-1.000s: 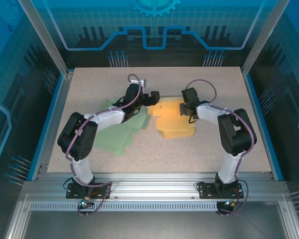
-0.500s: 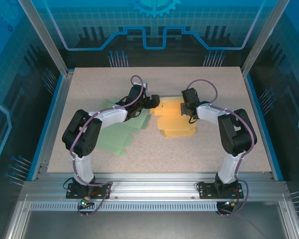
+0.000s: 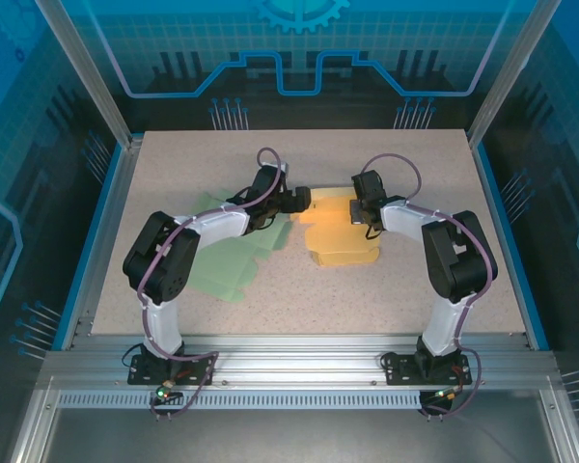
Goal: Fold the paper box
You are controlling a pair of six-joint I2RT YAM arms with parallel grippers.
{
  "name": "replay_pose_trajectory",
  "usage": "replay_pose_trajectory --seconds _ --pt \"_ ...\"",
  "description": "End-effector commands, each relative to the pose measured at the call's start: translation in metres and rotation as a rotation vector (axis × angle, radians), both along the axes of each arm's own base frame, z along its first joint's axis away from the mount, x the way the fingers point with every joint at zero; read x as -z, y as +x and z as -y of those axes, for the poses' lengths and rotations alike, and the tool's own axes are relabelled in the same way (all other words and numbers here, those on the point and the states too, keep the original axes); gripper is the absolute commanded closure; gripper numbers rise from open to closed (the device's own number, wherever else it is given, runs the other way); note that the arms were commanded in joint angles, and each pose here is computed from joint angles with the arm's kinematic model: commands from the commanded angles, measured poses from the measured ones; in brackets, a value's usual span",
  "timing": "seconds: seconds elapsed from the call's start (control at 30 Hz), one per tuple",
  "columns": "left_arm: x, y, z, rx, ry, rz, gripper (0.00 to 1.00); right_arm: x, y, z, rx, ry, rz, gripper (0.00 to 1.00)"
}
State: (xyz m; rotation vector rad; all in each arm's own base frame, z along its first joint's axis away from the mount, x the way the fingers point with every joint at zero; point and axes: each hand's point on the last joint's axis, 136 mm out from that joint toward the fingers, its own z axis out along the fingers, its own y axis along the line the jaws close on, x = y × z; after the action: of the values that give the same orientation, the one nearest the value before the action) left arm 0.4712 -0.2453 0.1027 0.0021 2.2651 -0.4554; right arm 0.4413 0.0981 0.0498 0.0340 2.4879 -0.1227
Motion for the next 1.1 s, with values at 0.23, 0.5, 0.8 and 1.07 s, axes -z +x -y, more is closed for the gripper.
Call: replay_pose_trajectory --seconds 0.23,0.5,0.8,1.07 --pt "0.016 -0.014 -0.020 -0.006 0.137 -0.043 0.06 0.002 -0.004 0.000 -0.004 -0.027 -0.028 1.00" --pt "0.014 -0.011 -0.039 -0.064 0.178 -0.044 0.13 0.001 -0.004 -0.001 -0.006 -0.025 -0.025 1.00" --pt "0.017 0.002 -0.028 -0.038 0.169 -0.040 0.13 0.001 -0.005 -0.001 -0.010 -0.021 -0.020 1.00" --pt "0.025 0.006 -0.027 -0.024 0.202 -0.063 0.13 0.000 -0.005 -0.001 -0.009 -0.020 -0.016 1.00"
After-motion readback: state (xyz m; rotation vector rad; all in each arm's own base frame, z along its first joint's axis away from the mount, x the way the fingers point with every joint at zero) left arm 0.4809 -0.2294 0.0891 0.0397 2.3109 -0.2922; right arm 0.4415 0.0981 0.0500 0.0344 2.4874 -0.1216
